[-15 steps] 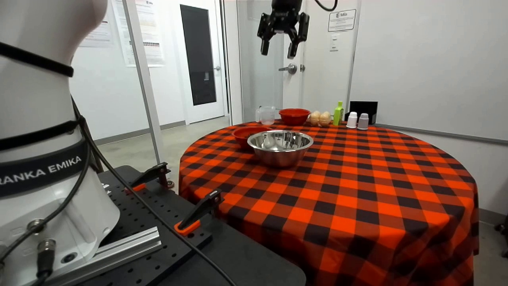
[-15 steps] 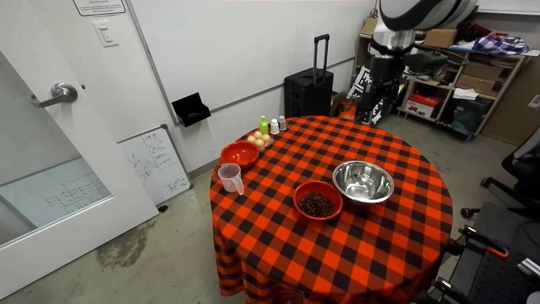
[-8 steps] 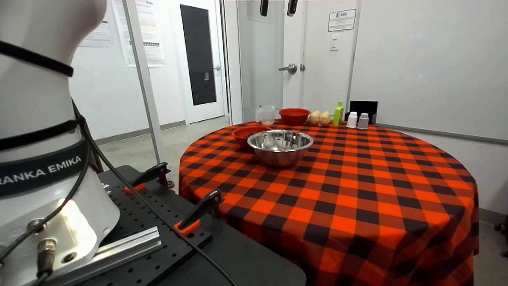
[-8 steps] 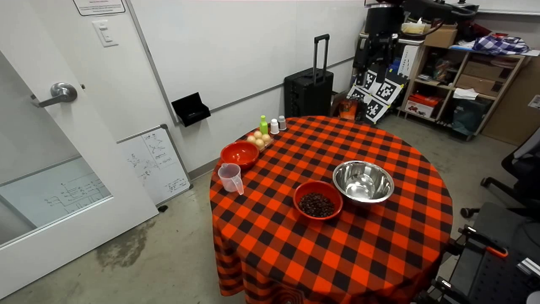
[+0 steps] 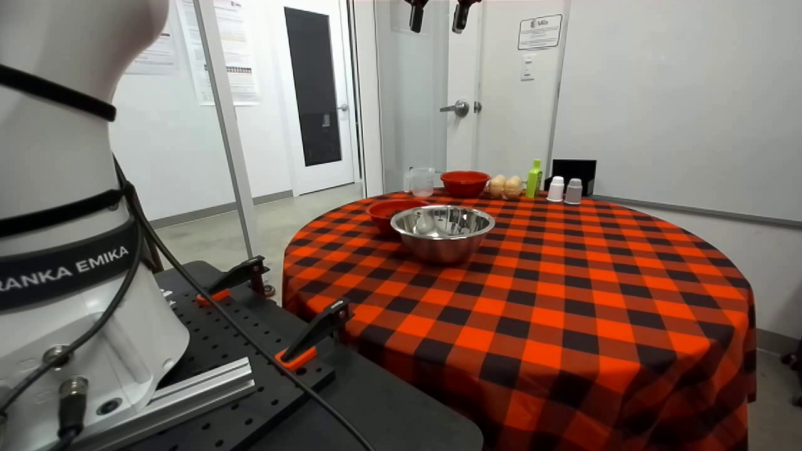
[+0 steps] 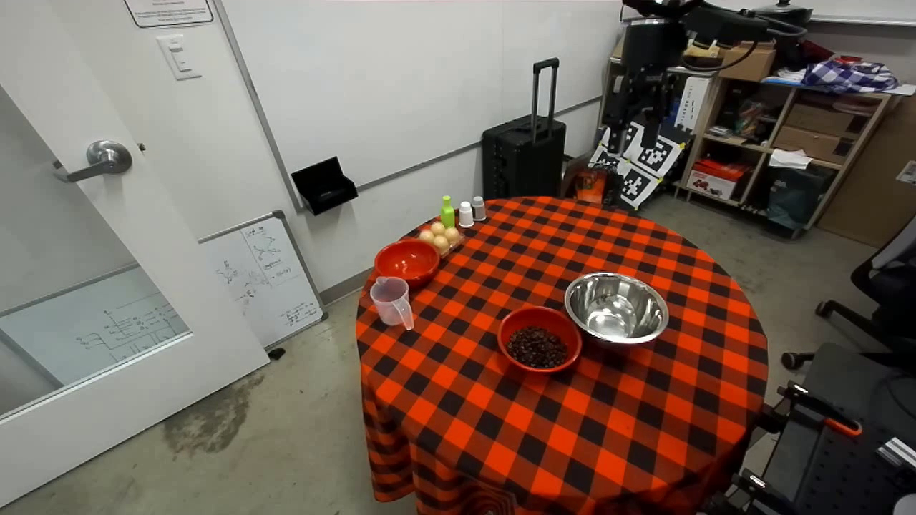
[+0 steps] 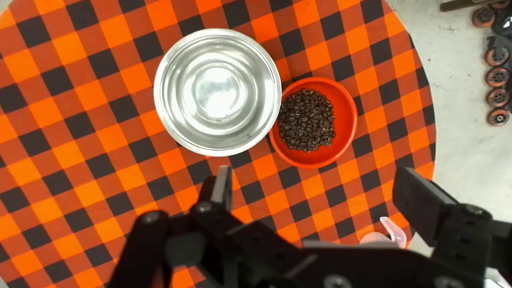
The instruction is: Pour the things in the metal bowl into the red bowl
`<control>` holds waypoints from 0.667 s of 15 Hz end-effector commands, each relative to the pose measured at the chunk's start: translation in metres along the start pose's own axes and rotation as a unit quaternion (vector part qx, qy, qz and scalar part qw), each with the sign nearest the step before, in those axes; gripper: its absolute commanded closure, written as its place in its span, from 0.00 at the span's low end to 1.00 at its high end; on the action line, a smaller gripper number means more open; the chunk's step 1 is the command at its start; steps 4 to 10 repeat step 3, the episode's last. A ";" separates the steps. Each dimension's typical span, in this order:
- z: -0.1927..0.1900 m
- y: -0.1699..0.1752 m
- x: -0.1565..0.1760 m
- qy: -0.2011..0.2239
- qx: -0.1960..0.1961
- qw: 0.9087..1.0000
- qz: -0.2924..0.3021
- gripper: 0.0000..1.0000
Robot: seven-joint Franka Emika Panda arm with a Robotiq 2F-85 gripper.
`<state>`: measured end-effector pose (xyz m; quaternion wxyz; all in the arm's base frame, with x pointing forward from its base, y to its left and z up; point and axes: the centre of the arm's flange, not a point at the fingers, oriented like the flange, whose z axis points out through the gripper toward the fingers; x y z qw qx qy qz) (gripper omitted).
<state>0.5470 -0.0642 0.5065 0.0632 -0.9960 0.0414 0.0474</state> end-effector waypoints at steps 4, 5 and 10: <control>0.000 0.000 0.000 0.000 0.000 1.000 0.000 0.00; 0.000 0.000 0.000 0.000 0.000 1.000 0.000 0.00; 0.000 0.000 0.000 0.000 0.000 1.000 0.000 0.00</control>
